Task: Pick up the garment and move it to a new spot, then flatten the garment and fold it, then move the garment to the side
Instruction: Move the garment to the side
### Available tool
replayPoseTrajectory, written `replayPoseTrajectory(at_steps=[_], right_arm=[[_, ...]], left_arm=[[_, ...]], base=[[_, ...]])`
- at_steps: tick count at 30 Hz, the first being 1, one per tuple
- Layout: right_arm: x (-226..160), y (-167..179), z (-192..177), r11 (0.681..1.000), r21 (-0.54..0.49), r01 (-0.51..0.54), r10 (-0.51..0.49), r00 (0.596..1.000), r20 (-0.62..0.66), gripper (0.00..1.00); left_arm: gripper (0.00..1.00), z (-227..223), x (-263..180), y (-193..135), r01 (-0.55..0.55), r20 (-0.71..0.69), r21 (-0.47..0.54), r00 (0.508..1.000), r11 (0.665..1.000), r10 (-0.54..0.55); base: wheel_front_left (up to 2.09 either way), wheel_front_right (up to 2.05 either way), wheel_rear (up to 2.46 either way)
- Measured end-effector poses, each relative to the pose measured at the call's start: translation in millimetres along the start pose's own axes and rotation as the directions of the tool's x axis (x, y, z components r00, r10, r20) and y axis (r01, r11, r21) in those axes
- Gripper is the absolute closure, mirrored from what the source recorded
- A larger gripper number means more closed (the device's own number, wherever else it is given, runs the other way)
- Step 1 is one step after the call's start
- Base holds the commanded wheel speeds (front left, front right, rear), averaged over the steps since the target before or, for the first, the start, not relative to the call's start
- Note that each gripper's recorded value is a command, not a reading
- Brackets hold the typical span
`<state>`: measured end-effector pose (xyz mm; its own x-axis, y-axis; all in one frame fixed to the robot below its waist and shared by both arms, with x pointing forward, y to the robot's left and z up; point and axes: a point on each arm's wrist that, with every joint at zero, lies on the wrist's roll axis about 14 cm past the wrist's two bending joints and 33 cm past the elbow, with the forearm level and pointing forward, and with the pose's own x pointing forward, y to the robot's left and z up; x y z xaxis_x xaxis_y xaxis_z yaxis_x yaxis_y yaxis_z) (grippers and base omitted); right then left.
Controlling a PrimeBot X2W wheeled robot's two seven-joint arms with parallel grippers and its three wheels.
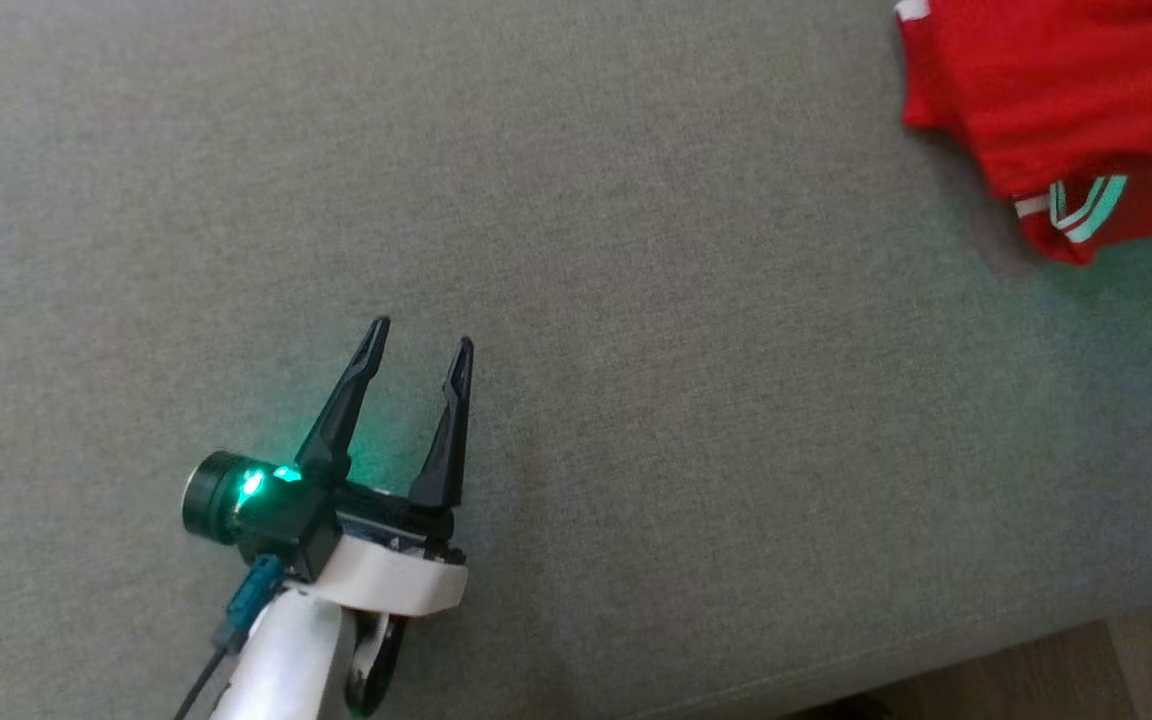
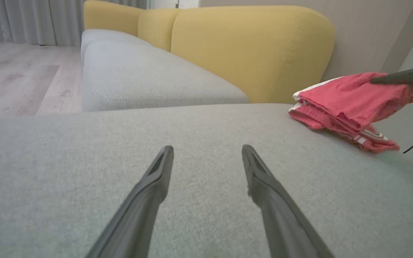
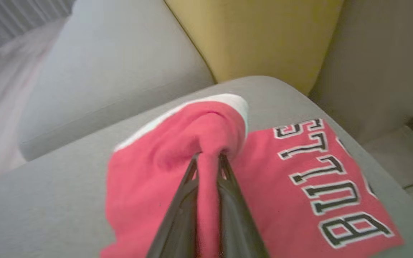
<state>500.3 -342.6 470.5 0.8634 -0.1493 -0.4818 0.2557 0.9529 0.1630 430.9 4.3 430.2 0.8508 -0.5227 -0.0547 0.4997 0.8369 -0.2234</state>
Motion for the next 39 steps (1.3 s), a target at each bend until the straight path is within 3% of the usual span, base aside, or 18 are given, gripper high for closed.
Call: replayPoseTrajectory(at_steps=[2, 4, 5, 8, 10, 14, 20, 28, 33, 39], right_arm=[[3, -24, -11, 0.996, -0.043, 0.073, -0.075, 0.996, -0.048, 1.0], [3, -46, -21, 0.985, -0.099, 0.143, -0.15, 0.986, -0.076, 0.4], [2, -57, -18, 0.973, -0.145, 0.18, -0.189, 0.98, -0.056, 0.0], [1, -78, -1, 0.927, -0.269, 0.261, -0.263, 0.964, 0.028, 0.0], [1, -73, 5, 0.901, -0.34, 0.268, -0.265, 0.963, 0.057, 0.0], [-1, -33, 32, 0.913, -0.343, 0.223, -0.158, 0.965, 0.208, 0.0], [-34, 31, 62, 0.926, -0.357, 0.12, 0.035, 0.916, 0.4, 0.0], [-93, 91, 7, 0.921, -0.386, -0.051, 0.233, 0.866, 0.442, 0.0], [-116, 111, -62, 0.92, -0.366, -0.142, 0.288, 0.877, 0.384, 0.0], [-130, 118, -112, 0.924, -0.327, -0.196, 0.304, 0.897, 0.322, 0.0]], left_arm=[[0.0, -13, 0, 2, -0.002, -0.034, -0.008, 0.999, 1.0, 0.002], [0.0, -20, -3, 5, -0.011, -0.054, -0.009, 0.998, 1.0, 0.011], [0.0, -21, -4, 7, -0.016, -0.057, -0.01, 0.998, 1.0, 0.015], [0.0, -21, -9, 14, -0.039, -0.062, -0.007, 0.997, 0.999, 0.039], [0.0, -18, -12, 19, -0.057, -0.055, 0.0, 0.997, 0.998, 0.057], [0.0, -4, -19, 25, -0.087, -0.025, 0.008, 0.996, 0.996, 0.088], [0.0, 10, -47, 36, -0.176, -0.001, 0.009, 0.984, 0.984, 0.176], [0.0, 33, -89, 54, -0.31, 0.056, 0.016, 0.95, 0.951, 0.308], [0.0, 32, -120, 65, -0.386, 0.056, 0.015, 0.921, 0.922, 0.385], [0.0, 29, -143, 75, -0.438, 0.048, 0.038, 0.899, 0.898, 0.436]], base=[[0.0, 0.0, 0.0], [0.0, 0.0, 0.0], [0.0, 0.0, 0.0], [0.0, 0.0, 0.0], [0.0, 0.0, 0.0], [0.0, 0.0, 0.0], [0.0, 0.0, 0.0], [0.0, 0.0, 0.0], [0.0, 0.0, 0.0], [0.0, 0.0, 0.0]])
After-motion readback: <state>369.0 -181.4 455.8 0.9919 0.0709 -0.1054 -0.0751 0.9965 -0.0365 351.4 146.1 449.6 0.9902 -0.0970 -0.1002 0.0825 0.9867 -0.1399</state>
